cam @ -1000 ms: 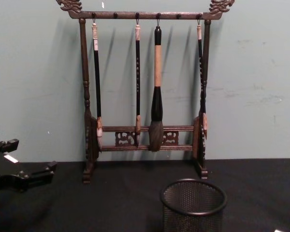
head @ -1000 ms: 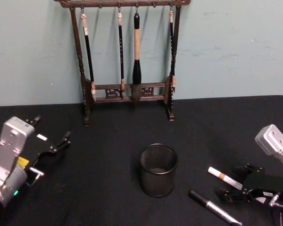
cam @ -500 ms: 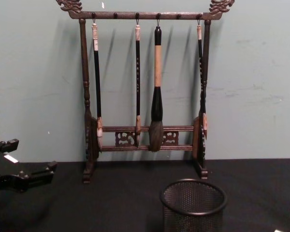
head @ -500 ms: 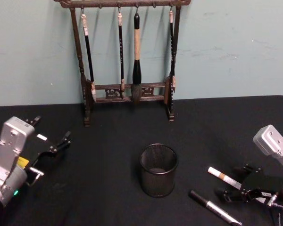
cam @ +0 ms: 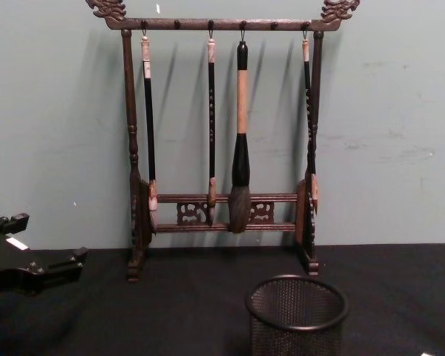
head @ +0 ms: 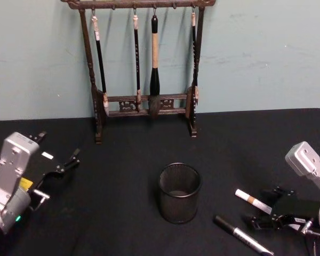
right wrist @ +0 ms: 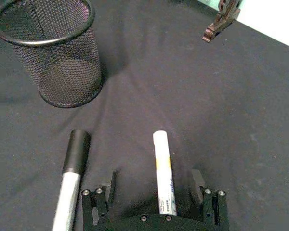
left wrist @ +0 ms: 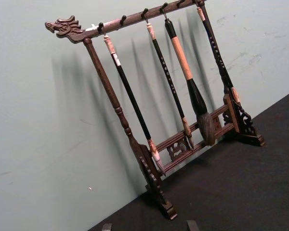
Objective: Pick up the water-based marker from the table and place it into the pen holder.
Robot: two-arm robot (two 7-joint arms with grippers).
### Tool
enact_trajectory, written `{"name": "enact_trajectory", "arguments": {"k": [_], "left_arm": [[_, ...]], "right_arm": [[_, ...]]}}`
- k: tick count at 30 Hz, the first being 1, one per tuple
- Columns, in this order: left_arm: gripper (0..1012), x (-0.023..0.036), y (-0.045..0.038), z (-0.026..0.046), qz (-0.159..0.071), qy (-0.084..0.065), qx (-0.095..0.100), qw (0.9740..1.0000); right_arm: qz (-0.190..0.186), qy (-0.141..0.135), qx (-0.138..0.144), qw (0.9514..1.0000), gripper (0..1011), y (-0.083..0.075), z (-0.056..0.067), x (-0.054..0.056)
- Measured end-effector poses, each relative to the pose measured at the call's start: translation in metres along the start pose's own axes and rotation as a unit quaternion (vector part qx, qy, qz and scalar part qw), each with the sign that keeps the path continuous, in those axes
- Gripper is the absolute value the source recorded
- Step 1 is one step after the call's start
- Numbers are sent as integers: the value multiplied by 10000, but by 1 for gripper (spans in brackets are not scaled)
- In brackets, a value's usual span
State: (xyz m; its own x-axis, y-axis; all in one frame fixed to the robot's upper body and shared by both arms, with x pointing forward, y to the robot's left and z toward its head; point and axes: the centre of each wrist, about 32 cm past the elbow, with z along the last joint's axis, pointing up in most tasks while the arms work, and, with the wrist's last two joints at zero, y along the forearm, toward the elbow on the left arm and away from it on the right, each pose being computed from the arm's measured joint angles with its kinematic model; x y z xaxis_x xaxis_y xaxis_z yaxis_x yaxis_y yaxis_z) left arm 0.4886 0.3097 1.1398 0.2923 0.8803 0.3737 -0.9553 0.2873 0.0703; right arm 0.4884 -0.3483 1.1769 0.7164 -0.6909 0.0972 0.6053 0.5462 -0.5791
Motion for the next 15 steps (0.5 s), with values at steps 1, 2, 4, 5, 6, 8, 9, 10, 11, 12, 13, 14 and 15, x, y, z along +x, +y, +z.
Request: {"name": "enact_trajectory", "arguments": {"k": [1,2,4,5,6,8,9,10,11,12,13,14,15], "left_arm": [[1008,0,0,0,0,0,0,10000],[1006,0,0,0,0,0,0,10000],[1008,0,0,0,0,0,0,10000],[1006,0,0,0,0,0,0,10000],[1008,0,0,0,0,0,0,10000],[1008,0,0,0,0,0,0,10000],[1008,0,0,0,0,0,0,10000],[1008,0,0,0,0,0,0,10000],[1008,0,0,0,0,0,0,10000],[1008,0,0,0,0,0,0,10000],[1008,0,0,0,0,0,0,10000],[1006,0,0,0,0,0,0,10000],[1008,0,0,0,0,0,0,10000]], "right_arm": [[13,-3,8,10000,1000,1,5,-3],[31,-9,15,10000,1000,3,12,-6],[39,-12,20,10000,1000,4,15,-9],[41,-14,22,10000,1000,5,17,-9],[45,-17,26,10000,1000,6,19,-11],[48,-20,27,10000,1000,6,20,-12],[49,-23,27,10000,1000,5,22,-13],[55,-29,30,10000,1000,4,25,-16],[61,-28,30,10000,1000,5,24,-19],[64,-26,29,10000,1000,5,23,-21],[67,-25,29,10000,1000,5,22,-22],[76,-24,29,10000,1000,6,22,-25],[82,-23,29,10000,1000,6,21,-27]]}}
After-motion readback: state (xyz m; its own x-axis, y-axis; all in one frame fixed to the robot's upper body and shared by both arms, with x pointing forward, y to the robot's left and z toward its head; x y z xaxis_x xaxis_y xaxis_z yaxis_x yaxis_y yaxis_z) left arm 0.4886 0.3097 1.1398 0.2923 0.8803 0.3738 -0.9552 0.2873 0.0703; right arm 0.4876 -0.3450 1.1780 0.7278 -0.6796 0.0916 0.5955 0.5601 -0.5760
